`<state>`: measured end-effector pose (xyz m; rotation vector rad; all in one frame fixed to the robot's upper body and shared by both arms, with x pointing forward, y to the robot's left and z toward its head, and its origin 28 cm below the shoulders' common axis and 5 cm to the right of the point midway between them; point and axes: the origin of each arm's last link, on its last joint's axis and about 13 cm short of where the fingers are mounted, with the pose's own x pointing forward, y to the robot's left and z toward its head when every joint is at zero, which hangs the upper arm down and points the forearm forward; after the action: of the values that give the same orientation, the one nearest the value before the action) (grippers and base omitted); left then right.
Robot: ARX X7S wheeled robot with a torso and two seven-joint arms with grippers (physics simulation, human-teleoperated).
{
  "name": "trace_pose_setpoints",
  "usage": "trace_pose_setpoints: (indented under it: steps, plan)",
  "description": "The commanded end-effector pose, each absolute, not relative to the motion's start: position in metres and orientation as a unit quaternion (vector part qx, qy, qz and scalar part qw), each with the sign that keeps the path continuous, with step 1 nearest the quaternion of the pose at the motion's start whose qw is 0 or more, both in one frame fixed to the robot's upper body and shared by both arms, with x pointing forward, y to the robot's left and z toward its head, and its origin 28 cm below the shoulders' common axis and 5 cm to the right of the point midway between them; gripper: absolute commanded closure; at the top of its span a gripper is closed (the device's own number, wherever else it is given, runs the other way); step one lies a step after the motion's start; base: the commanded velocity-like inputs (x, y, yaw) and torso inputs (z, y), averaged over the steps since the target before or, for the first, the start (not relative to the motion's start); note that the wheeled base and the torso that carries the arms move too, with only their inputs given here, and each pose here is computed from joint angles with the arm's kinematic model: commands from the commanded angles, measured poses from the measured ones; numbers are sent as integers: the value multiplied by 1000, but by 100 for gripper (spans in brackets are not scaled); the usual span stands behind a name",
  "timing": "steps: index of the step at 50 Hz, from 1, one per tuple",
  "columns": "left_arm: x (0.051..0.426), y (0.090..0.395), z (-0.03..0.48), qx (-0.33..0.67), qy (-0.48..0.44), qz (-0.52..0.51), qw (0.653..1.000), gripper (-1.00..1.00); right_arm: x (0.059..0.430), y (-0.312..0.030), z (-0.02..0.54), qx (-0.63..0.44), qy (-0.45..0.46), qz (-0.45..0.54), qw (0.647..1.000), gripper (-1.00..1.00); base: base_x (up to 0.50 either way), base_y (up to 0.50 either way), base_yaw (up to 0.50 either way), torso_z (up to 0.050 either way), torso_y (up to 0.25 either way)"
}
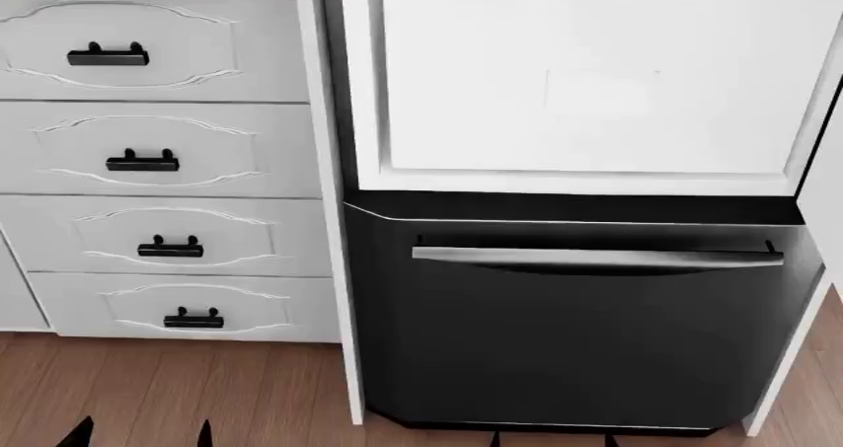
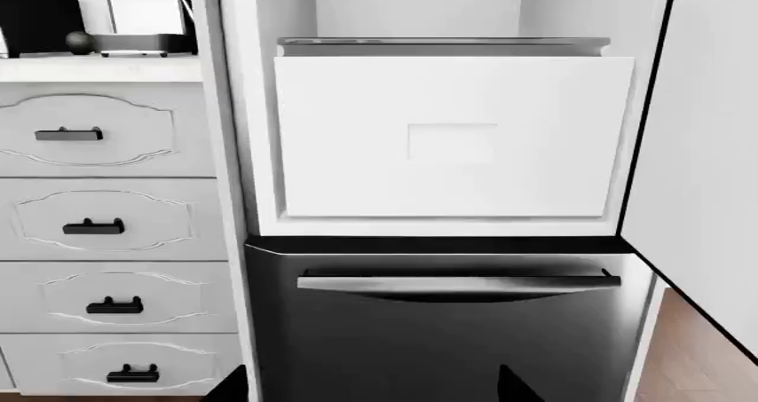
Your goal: Close the fridge door
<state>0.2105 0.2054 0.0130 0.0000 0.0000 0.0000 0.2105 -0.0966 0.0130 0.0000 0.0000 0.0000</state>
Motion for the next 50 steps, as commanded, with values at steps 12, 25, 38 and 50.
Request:
trace_pose_setpoints:
  steps: [12,25,38,50]
  plan:
    - [210,208,15,-15,1,-1,1000,-100,207,-94,14,-32,16,15,999,-100,-292,0,0,0,0]
    - [211,207,16,-15,-1,-2,1000,-100,207,-95,16,-30,7,5,1000,-100,-115,0,0,0,0]
    - [210,208,18,-16,-3,-1,1000,-100,206,-95,17,-25,9,6,1000,-100,0,-402,0,0,0]
    - [210,208,19,-17,-4,-1,1000,-100,205,-95,17,-30,9,7,999,-100,-315,-239,0,0,0]
